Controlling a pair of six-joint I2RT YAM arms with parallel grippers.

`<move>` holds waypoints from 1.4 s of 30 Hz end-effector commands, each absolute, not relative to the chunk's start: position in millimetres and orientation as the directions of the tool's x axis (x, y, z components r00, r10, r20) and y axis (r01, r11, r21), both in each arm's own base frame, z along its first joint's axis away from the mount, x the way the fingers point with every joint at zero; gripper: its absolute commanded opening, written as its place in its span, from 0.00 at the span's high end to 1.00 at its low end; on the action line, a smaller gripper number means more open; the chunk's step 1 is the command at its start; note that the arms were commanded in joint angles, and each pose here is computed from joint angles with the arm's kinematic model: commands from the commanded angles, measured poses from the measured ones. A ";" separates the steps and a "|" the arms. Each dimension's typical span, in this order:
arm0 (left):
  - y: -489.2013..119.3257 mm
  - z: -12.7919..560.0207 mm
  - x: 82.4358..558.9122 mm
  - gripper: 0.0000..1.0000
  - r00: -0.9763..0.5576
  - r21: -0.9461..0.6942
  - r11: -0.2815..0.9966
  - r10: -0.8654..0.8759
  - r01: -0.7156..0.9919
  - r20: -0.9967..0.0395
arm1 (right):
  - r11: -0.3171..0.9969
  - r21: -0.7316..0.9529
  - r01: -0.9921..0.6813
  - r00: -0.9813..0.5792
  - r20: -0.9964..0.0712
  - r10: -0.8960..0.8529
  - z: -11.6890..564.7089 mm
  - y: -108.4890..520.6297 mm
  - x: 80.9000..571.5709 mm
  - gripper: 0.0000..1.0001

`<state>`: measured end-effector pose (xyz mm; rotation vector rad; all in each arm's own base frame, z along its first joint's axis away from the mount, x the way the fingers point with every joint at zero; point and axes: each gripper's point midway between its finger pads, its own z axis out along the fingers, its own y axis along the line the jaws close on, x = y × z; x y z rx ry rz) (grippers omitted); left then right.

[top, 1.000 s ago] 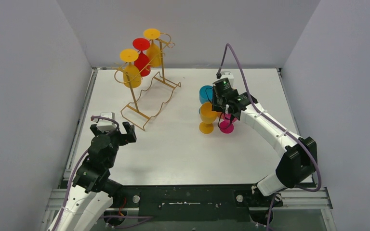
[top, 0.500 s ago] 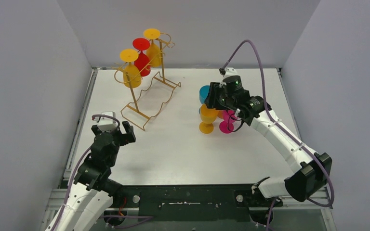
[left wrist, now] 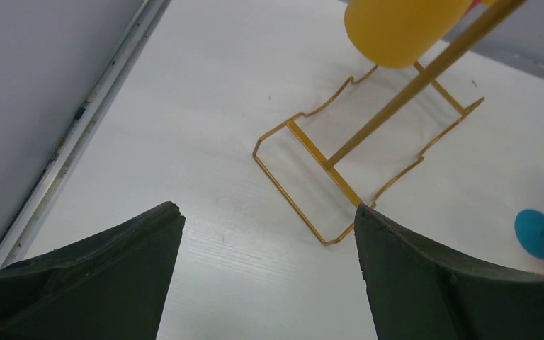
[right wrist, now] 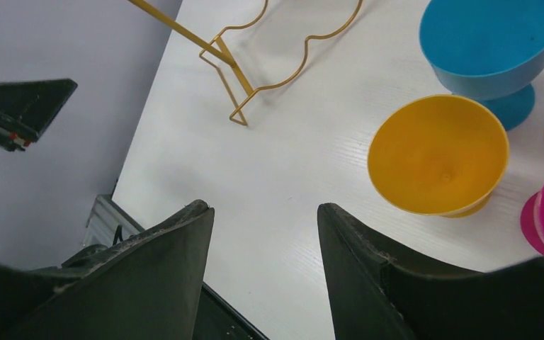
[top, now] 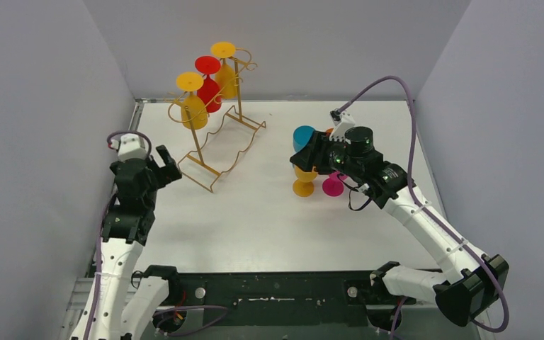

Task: Take the wine glass off the wine glass rack
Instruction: Adjust the wine rack at the center of the board.

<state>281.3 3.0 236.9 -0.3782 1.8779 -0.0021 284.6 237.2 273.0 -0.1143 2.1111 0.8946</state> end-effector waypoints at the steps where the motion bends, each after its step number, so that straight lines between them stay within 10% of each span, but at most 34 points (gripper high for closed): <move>1: 8.4 291.5 300.0 0.11 -0.189 -0.290 0.933 -0.331 -0.215 -0.924 | 0.643 0.629 -0.437 -0.648 -0.716 0.260 297.7 251.5 272.7 0.43; 13: 39.7 314.0 334.0 0.09 -0.188 -0.234 0.934 -0.289 -0.269 -0.939 | 0.619 0.640 -0.455 -0.678 -0.700 0.224 289.4 258.9 265.3 0.43; 42: 50.8 127.5 484.5 0.03 -0.405 -0.608 0.792 -0.540 0.052 -0.738 | 0.673 0.605 -0.426 -0.669 -0.711 0.216 280.1 240.2 256.9 0.41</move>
